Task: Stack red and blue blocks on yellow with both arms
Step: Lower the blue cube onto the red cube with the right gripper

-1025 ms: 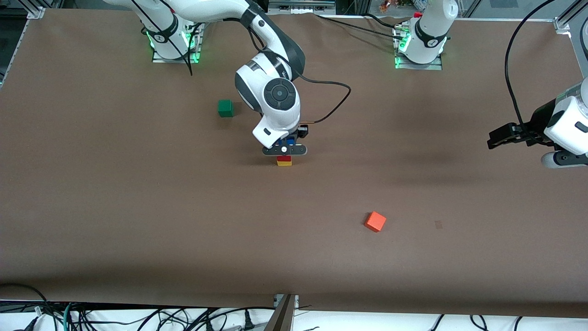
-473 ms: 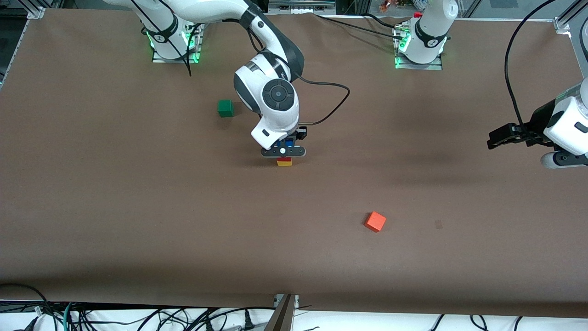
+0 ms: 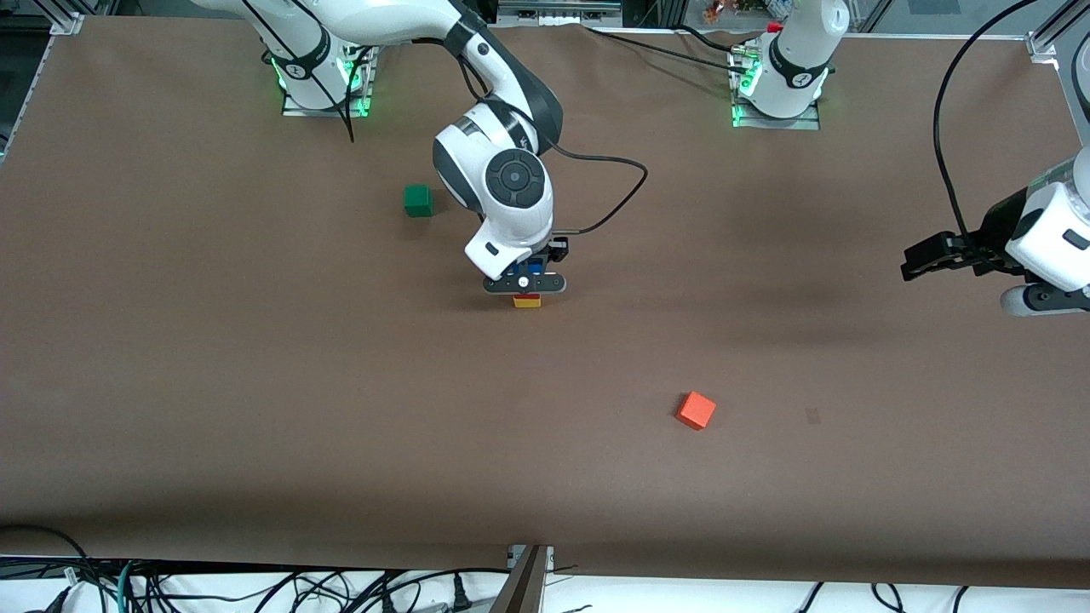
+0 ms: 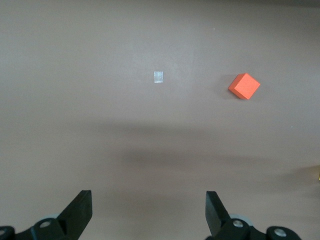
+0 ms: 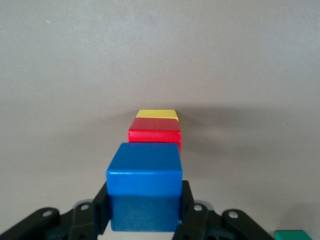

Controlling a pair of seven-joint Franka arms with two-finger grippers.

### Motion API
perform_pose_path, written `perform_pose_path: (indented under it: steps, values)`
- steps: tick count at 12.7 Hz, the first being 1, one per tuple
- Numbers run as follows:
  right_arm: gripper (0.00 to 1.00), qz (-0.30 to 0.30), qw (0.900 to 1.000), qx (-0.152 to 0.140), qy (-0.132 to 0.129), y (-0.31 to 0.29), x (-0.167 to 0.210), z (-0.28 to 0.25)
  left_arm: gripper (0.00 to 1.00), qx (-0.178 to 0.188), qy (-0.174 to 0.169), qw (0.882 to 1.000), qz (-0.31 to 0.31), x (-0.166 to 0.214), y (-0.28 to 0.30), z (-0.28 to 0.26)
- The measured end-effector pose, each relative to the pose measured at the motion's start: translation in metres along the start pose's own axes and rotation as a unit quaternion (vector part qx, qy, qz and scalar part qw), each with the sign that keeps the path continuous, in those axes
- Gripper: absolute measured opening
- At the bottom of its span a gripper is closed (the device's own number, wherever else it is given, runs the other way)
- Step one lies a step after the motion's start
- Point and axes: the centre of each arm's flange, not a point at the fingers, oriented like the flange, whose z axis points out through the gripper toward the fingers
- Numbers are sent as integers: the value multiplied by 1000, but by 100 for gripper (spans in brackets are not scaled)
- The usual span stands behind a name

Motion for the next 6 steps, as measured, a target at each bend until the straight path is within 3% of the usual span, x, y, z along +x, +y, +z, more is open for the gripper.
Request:
perform_pose_path:
  steps: [6]
  values:
    - [56,1,1000,-1,1,2,2,2,100,-1,-2,1000,-1,6,-2,4]
